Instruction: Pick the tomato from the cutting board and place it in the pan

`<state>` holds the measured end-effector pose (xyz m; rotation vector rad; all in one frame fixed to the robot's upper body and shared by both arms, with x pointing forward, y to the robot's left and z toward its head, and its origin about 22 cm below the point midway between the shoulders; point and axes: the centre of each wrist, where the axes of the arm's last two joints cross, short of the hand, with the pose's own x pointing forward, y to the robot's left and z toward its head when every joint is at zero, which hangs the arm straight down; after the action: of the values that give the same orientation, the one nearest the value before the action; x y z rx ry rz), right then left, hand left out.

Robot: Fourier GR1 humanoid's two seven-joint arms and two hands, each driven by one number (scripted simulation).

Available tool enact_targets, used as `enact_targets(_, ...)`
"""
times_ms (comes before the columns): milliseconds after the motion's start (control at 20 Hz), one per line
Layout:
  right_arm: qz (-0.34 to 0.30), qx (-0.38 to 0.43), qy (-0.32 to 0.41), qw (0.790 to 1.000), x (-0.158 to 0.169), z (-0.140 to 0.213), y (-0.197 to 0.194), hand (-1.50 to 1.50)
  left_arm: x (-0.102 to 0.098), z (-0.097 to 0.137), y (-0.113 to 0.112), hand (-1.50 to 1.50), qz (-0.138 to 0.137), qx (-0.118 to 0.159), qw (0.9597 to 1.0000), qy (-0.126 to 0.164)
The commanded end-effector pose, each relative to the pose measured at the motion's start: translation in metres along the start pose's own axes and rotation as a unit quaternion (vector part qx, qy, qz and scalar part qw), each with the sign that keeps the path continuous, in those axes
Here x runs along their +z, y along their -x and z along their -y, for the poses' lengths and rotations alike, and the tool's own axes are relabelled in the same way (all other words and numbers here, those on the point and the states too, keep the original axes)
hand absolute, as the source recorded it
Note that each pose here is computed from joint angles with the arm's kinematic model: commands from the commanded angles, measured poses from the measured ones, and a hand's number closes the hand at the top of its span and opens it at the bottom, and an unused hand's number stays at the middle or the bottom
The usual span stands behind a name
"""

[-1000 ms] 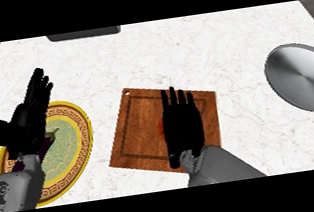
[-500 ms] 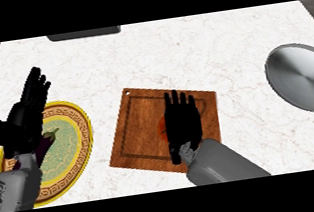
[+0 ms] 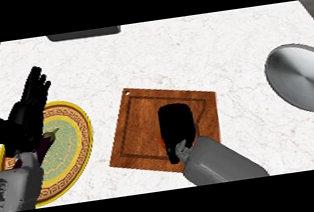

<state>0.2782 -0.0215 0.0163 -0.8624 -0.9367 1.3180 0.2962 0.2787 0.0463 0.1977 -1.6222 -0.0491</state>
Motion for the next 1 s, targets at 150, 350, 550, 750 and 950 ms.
enact_targets(150,-0.016,-0.043,-0.026,0.999,-0.002,0.0,0.0,1.5,-0.009,-0.011,0.0,0.0,-0.003,0.001,1.0,0.004)
enact_targets(350,-0.054,-0.126,-0.068,0.988,-0.022,0.015,0.03,1.5,-0.001,-0.003,-0.003,0.0,-0.002,-0.007,1.0,0.005)
enact_targets(550,-0.076,-0.134,0.006,0.988,0.004,0.034,0.017,1.5,-0.001,0.023,-0.003,0.0,-0.005,0.003,1.0,-0.007)
enact_targets(750,-0.069,-0.109,0.17,0.977,0.011,0.035,0.019,1.5,0.003,0.004,-0.003,0.0,-0.006,0.001,1.0,-0.003)
enact_targets(950,-0.066,-0.153,0.257,0.952,0.027,0.059,0.033,1.5,0.006,0.006,-0.004,0.0,-0.004,0.001,1.0,-0.009)
